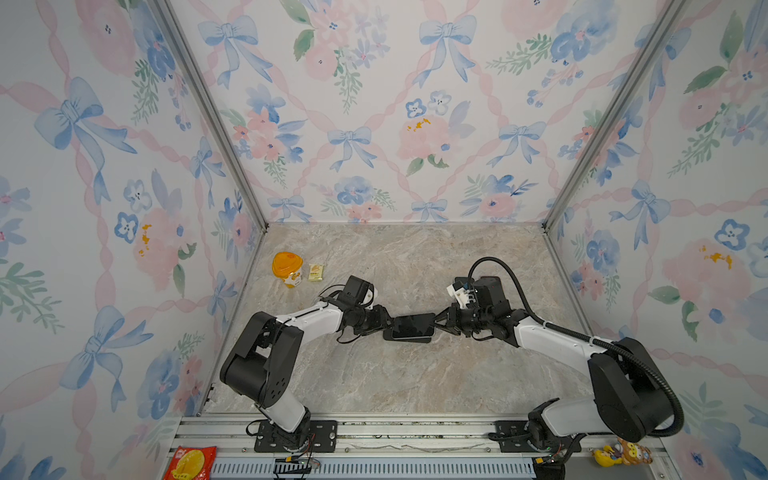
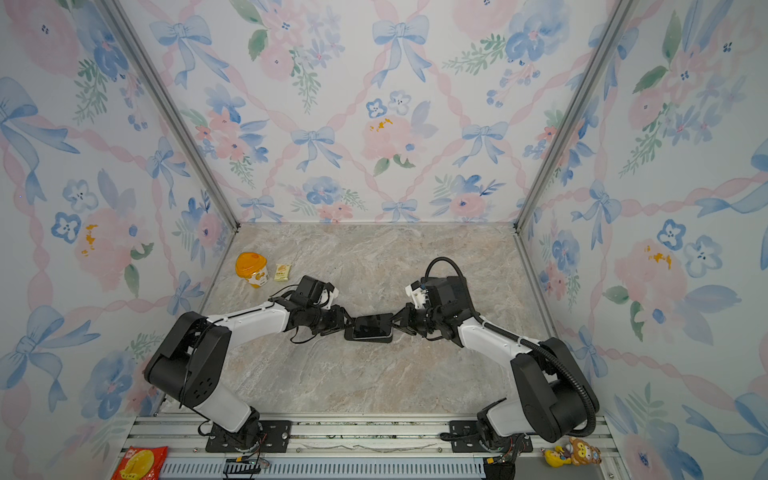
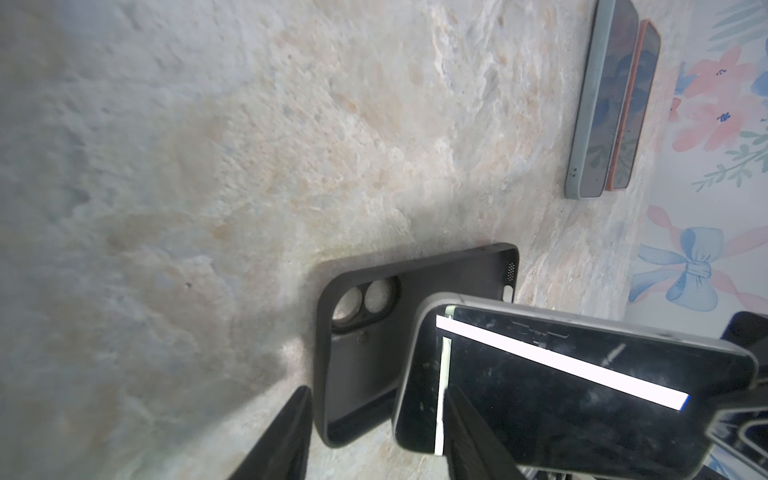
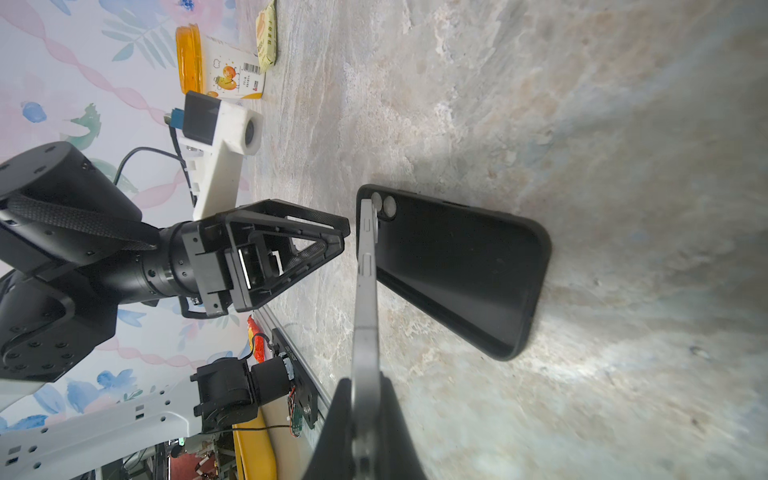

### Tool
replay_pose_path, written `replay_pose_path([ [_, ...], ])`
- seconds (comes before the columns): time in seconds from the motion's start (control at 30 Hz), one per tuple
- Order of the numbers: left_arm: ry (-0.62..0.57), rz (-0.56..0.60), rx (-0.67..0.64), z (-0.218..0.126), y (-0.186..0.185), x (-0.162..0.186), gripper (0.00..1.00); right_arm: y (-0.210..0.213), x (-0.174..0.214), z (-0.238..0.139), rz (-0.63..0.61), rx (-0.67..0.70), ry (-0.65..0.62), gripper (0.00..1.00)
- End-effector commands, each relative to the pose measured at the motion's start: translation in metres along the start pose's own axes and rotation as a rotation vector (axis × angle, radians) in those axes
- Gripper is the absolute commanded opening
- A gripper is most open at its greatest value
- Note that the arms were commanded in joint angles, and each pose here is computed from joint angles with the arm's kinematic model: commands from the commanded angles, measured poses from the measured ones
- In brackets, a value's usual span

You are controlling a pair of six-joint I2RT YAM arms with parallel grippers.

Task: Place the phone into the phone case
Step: 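Lower the phone's edge into the case with the right gripper while the left holds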

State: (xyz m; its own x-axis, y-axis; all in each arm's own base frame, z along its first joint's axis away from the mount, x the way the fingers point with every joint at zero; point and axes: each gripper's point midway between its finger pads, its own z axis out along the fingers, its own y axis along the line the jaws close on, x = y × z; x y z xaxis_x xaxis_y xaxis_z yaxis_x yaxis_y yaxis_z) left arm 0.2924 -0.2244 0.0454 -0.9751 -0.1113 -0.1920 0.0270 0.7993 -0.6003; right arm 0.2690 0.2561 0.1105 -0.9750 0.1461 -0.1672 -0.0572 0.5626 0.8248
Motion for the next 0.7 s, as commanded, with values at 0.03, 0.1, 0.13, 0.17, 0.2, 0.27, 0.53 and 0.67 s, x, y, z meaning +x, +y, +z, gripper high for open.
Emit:
replay_pose_path([
  [0.03,0.009,-0.022,0.013,0.004,0.007,0.003,0.52,0.013,-0.015,0.003,-0.06,-0.035,0.007,0.0],
  [0.1,0.019,-0.026,0.012,0.007,0.009,0.005,0.52,0.003,-0.015,0.006,-0.059,-0.005,0.02,0.0],
  [0.13,0.022,-0.028,0.015,0.008,0.01,0.006,0.52,-0.001,-0.017,0.007,-0.055,0.003,0.02,0.0],
  [0.17,0.024,-0.029,0.018,0.009,0.01,0.007,0.52,-0.003,-0.018,0.007,-0.049,0.005,0.02,0.0],
  [0.2,0.025,-0.029,0.019,0.01,0.01,0.007,0.52,-0.006,-0.02,0.008,-0.044,0.008,0.02,0.0],
  [0.27,0.027,-0.029,0.023,0.011,0.011,0.007,0.52,-0.009,-0.02,0.009,-0.039,0.012,0.029,0.0],
  [0.53,0.027,-0.032,0.034,0.014,0.013,0.007,0.52,-0.021,-0.014,0.02,0.016,0.041,0.107,0.0],
  [0.67,0.043,-0.033,0.046,0.017,0.013,0.012,0.51,-0.032,-0.01,0.028,0.049,0.068,0.138,0.0],
])
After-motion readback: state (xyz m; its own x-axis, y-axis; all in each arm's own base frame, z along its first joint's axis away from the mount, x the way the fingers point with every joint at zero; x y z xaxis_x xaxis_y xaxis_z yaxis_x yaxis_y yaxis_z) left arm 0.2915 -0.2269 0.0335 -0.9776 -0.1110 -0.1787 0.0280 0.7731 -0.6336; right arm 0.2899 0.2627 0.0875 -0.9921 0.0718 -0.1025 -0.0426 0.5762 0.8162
